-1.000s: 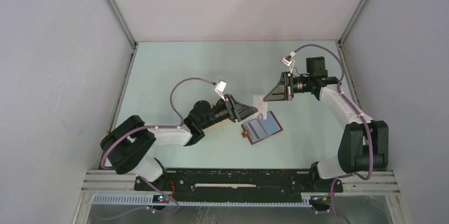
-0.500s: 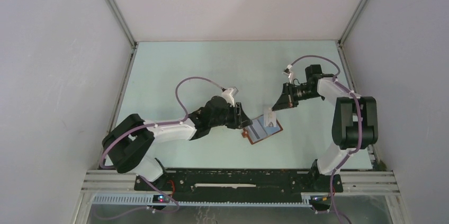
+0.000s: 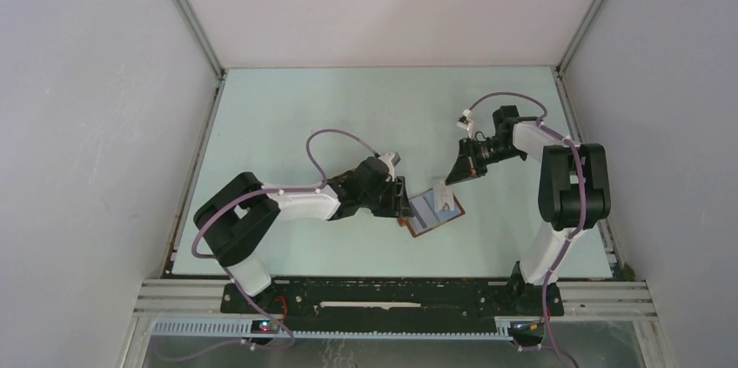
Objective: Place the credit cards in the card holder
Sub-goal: Insert the credit card into the card holder.
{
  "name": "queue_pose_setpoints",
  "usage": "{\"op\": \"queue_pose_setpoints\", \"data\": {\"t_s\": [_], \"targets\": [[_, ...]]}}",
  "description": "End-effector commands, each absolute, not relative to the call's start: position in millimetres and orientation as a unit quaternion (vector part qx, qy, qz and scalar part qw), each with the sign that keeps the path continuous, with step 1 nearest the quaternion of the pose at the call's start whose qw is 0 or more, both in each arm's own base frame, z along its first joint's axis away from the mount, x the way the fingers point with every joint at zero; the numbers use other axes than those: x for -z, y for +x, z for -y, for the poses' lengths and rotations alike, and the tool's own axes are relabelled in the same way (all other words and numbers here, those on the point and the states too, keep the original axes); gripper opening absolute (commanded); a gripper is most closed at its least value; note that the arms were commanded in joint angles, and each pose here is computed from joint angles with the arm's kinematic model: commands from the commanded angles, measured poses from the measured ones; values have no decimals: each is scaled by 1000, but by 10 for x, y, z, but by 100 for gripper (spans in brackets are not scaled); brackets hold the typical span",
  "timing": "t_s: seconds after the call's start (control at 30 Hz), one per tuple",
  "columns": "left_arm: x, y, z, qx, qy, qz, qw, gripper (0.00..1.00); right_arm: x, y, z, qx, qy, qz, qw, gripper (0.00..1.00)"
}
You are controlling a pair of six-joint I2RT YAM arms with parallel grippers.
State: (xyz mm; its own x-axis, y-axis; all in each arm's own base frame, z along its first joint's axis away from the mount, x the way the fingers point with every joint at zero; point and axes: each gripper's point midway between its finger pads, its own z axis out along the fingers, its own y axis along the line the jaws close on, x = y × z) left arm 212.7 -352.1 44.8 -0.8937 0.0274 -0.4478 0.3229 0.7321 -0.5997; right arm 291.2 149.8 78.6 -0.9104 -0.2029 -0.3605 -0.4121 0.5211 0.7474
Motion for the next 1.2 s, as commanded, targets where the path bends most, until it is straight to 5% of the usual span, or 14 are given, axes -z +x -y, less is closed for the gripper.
{"op": "queue_pose_setpoints", "data": {"t_s": [0.0, 1.17], "targets": [[-559, 2165, 3643, 359, 111, -904, 205, 54, -826, 2919, -1564, -468, -196, -855, 109, 0], [-370, 2441, 3644, 329, 100, -922, 180, 51, -556, 2792, -1614, -469, -171, -866, 38, 0]]}}
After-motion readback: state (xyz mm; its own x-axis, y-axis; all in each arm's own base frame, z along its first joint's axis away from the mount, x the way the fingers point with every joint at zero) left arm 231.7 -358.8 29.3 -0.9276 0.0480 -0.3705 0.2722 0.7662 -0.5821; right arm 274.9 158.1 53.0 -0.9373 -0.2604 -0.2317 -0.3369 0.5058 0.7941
